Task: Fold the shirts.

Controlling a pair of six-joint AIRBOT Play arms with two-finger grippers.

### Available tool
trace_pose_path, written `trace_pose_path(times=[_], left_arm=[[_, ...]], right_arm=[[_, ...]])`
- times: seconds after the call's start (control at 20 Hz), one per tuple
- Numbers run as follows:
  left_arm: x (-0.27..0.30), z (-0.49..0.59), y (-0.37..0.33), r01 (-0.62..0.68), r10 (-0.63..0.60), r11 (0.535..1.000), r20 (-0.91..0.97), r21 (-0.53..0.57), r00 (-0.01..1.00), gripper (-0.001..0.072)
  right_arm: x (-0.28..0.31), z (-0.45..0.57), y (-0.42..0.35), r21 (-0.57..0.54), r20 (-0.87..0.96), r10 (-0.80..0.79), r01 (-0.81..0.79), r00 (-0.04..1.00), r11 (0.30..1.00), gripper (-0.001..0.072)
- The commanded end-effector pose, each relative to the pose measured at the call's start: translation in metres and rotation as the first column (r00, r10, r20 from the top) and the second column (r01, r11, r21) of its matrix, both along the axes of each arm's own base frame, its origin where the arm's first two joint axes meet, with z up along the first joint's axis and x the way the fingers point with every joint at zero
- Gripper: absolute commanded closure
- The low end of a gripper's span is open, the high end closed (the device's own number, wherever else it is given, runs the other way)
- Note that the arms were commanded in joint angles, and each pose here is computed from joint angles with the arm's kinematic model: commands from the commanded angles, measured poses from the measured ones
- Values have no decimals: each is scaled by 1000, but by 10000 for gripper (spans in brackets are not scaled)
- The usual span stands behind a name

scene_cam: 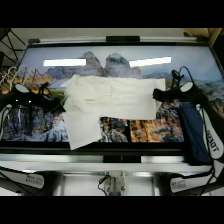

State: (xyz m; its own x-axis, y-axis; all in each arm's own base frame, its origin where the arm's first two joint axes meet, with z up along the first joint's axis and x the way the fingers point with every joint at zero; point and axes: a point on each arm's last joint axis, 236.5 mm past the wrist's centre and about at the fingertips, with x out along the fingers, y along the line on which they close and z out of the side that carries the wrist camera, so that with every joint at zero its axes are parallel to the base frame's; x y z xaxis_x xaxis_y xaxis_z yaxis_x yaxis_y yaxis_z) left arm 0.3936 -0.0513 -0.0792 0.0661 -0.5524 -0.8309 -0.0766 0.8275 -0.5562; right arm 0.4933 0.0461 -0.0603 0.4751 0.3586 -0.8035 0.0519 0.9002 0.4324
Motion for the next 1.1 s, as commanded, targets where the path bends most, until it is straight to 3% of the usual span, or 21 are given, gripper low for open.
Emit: trace_pose_path(times=[0.0, 0.35, 0.4, 0.45, 0.5, 0.55, 0.75, 0.95, 1.05], left_arm=[[0, 0, 0, 23, -23, 1000, 17, 3, 1000, 677], [0, 0, -1, 25, -25, 1000, 17, 2, 1000, 677], [0, 1, -1, 25, -25, 1000, 17, 2, 1000, 676], [0, 0, -1, 25, -25, 1000, 17, 2, 1000, 677], [0, 0, -1, 25, -25, 1000, 17, 2, 1000, 677], [0, 0, -1, 25, -25, 1000, 17, 2, 1000, 676], [0, 0, -1, 25, -25, 1000, 17, 2, 1000, 677], [0, 0, -1, 25, -25, 1000, 17, 2, 1000, 677], [0, 1, -1, 25, -25, 1000, 17, 2, 1000, 677]], right_arm=[[44, 33, -15, 21, 170, -118, 116, 978, 993, 665], [28, -7, -3, 47, 44, -84, 81, 996, 996, 665], [25, -7, -1, 56, 30, -81, 79, 996, 995, 635], [22, -6, 2, 67, 15, -75, 74, 997, 995, 497], [16, -3, 2, 75, -1, -61, 61, 998, 995, 244], [9, 3, 1, 74, -13, -43, 44, 999, 996, 191], [-50, 21, -43, -55, -162, 36, -46, 986, 997, 191], [-135, -5, -22, 118, -380, 231, -201, 896, 973, 191], [-137, -24, -13, 104, -374, 222, -197, 901, 975, 191]])
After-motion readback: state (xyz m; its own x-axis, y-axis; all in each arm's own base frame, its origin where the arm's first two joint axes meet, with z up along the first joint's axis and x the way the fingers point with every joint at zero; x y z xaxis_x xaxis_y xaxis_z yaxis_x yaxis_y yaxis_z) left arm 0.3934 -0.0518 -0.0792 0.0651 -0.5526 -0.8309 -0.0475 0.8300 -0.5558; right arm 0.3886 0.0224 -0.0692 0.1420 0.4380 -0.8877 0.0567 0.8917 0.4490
